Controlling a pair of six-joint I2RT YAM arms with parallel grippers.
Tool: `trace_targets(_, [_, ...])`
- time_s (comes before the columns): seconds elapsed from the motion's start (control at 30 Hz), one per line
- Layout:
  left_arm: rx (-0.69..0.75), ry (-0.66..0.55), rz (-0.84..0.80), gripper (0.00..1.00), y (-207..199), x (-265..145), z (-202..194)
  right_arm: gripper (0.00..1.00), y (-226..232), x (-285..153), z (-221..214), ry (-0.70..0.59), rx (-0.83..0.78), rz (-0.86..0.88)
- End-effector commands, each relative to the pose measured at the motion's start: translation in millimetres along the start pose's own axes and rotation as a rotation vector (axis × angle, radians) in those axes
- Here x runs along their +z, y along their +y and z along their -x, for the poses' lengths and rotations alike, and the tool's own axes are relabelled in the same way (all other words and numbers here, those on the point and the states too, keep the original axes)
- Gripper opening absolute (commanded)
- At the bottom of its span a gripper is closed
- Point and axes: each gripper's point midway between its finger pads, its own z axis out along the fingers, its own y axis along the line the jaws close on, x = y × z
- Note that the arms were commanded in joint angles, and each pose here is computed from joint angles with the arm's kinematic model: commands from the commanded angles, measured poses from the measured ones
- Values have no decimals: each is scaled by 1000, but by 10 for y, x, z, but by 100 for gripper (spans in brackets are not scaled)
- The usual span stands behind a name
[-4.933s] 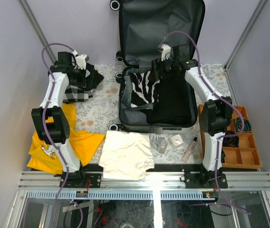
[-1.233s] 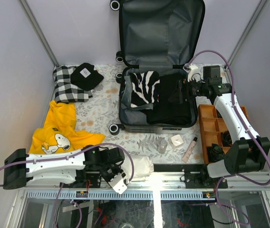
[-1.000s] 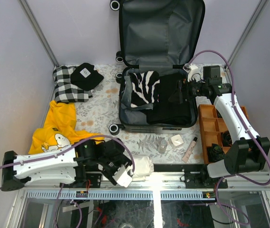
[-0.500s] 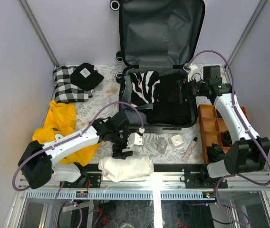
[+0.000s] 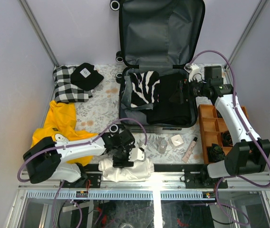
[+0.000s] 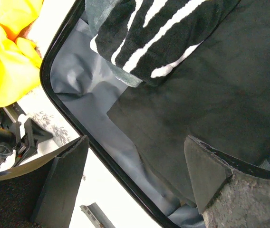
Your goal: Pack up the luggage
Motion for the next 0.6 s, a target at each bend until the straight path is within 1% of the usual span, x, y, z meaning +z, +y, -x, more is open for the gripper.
trace_targets(0.0, [-19,-24,41,40,53,101,92,88,13,-129,116,-46,-51,-33])
trace_targets(0.1, [7,-80,18,2,-9,-85,260,88,6,-158,124,-50,-60,-44])
trace_targets(0.13, [23,-93,24,0,-7,-161,306,88,8,-163,120,-51,-61,-46])
trace_targets(0.27, [106,-124,85,0,126,-556,485,89,2,-194,121,-59,-63,-55])
trace_targets(0.33, [157,-139,101,0,218,-817,588,89,-1,-208,118,-64,-66,-59])
trace_targets(0.5, [292,-137,204,0,508,-1309,836,89,-21,-235,112,-74,-64,-67])
trace_targets(0.57, [332,-123,261,0,701,-1444,935,89,-31,-237,118,-79,-62,-68])
